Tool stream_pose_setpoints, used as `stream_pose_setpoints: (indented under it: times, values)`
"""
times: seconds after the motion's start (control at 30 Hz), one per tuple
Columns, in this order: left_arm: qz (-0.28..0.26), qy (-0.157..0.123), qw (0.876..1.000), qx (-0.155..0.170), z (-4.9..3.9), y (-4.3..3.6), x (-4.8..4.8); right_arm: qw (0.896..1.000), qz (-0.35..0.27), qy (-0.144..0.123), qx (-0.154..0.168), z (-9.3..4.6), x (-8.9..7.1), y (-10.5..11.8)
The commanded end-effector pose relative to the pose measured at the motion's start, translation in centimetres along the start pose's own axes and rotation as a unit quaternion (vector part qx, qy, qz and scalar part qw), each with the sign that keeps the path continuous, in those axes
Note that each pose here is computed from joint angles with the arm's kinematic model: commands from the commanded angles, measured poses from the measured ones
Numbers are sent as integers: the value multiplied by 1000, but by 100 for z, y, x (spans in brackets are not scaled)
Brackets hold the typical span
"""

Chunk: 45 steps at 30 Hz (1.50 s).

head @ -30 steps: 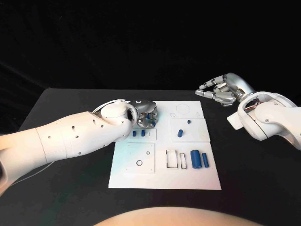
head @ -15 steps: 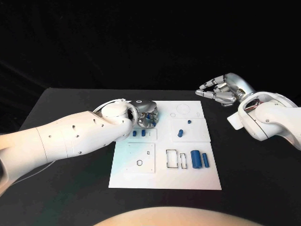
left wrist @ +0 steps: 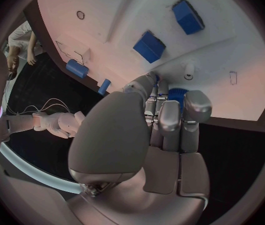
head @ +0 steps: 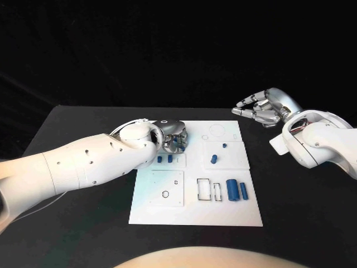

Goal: Assemble the parts on the task board

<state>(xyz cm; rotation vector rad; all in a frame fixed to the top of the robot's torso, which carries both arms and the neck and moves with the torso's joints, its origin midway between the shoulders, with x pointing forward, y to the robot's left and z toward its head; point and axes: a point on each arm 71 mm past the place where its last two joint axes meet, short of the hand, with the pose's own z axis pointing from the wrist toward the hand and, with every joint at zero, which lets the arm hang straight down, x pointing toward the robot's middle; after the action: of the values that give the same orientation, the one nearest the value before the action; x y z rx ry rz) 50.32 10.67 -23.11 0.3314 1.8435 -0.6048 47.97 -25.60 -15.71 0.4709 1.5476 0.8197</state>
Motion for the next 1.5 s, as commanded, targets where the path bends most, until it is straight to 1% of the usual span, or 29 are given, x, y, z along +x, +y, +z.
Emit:
stream_pose_setpoints:
  times: [0.03,0.3,0.53,0.7,0.83,0.87,0.9,0.97,1.17,1.5]
  values:
    - [-23,-20,1000,6,-12,-6,-35,1000,-2,4,-6,-2,8,8]
    - [-45,-43,998,7,-97,35,-127,1000,-3,2,-5,3,-2,-2]
    - [-57,-49,997,4,-202,80,-205,1000,-3,1,-4,7,-8,-10]
    - [-61,-44,997,-5,-302,158,-231,1000,-4,1,-3,7,-12,-16]
    - [-64,-37,997,-15,-364,237,-234,1000,-4,0,-3,6,-16,-20]
    - [-65,-35,997,-19,-380,267,-232,1000,-4,0,-3,6,-16,-21]
    - [-65,-35,997,-19,-380,267,-232,1000,-4,0,-3,6,-16,-21]
    - [-67,-32,997,-24,-397,306,-229,1000,-4,0,-2,5,-17,-21]
    - [-67,-24,997,-34,-413,371,-218,1000,-4,1,-2,3,-17,-21]
    - [-66,-16,997,-43,-411,434,-199,1000,-4,1,-2,-3,-19,-23]
